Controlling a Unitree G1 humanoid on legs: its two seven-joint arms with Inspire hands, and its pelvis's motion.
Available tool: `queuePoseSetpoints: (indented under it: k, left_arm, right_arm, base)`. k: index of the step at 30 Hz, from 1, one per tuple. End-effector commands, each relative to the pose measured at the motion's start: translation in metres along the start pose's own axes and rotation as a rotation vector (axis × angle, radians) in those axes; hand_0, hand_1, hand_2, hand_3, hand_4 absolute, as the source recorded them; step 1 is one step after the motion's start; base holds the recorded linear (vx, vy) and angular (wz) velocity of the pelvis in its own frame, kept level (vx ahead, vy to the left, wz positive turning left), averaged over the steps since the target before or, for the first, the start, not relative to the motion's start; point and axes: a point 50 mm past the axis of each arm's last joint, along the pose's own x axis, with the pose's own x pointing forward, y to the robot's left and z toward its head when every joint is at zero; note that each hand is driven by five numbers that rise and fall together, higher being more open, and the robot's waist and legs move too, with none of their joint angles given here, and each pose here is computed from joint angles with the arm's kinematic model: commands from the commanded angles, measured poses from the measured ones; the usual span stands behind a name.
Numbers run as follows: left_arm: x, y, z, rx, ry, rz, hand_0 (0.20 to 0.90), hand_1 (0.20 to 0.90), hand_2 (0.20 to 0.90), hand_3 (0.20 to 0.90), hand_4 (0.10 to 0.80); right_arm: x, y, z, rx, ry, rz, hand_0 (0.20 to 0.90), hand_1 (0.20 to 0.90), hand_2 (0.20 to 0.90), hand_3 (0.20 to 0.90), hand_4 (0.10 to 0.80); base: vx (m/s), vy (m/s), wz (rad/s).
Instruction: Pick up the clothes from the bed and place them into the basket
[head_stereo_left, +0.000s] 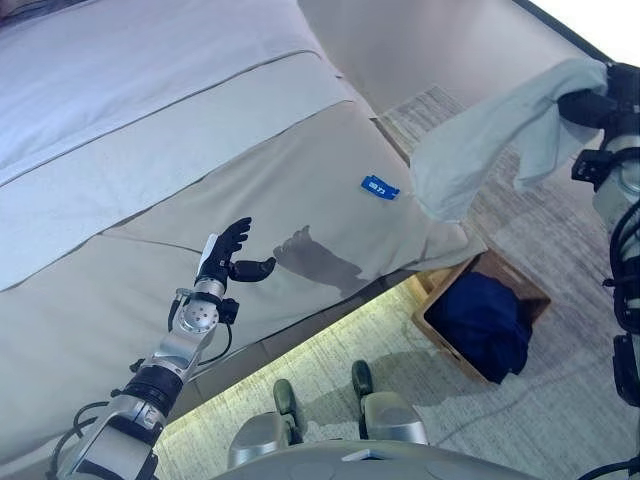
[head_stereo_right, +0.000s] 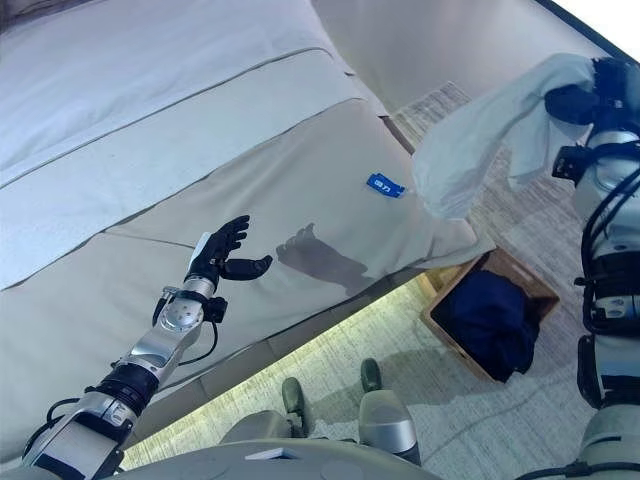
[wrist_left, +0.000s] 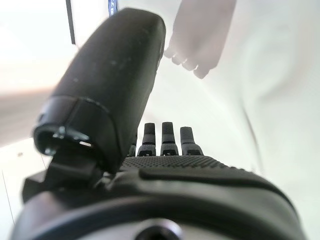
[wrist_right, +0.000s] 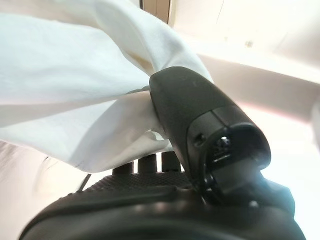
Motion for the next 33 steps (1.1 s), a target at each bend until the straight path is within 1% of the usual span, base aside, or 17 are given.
queuePoseSetpoints:
  k: [1, 5, 7, 14, 24, 33]
  left_arm:
    - [-0.002, -0.011, 0.001, -0.004, -0.068, -0.026, 0.900, 0.900, 0.900, 0.900, 0.800]
    - [-0.002, -0.014, 0.003, -0.014, -0.062, -0.025, 0.900, 0.900, 0.900, 0.900, 0.800]
    - [-0.001, -0.016, 0.003, -0.004, -0.056, -0.041, 0.900, 0.900, 0.900, 0.900, 0.800]
    - [0.001, -0.018, 0.006, 0.005, -0.060, -0.058, 0.900, 0.900, 0.900, 0.900, 0.800]
    - [0.000, -0.019, 0.004, 0.028, -0.051, -0.091, 0.900, 0.900, 0.900, 0.900, 0.800]
    - [0.001, -0.020, 0.008, 0.036, -0.074, -0.096, 0.900, 0.900, 0.900, 0.900, 0.800]
  right_arm:
    - [-0.004, -0.025, 0.049, -0.028, -0.254, -0.037, 0.300, 0.300, 0.300, 0.200, 0.100]
    - [-0.012, -0.035, 0.040, -0.029, -0.246, -0.052, 0.300, 0.300, 0.300, 0.200, 0.100]
    - [-0.015, -0.042, 0.034, -0.086, -0.240, -0.088, 0.300, 0.300, 0.300, 0.200, 0.100]
    - [-0.020, -0.043, 0.017, -0.094, -0.188, -0.065, 0.300, 0.300, 0.300, 0.200, 0.100]
    - [-0.020, -0.044, -0.029, -0.127, -0.021, -0.074, 0.300, 0.300, 0.300, 0.200, 0.100]
    - [-0.012, -0.047, -0.046, -0.166, 0.078, -0.091, 0.300, 0.300, 0.300, 0.200, 0.100]
  base:
    - [0.022, 0.001, -0.34]
    - [0.027, -0.005, -0.37]
    - [0.033, -0.004, -0.26]
    - [-0.001, 0.001, -0.14]
    - [-0.004, -0.058, -0.08]
    - [-0.034, -0.055, 0.00]
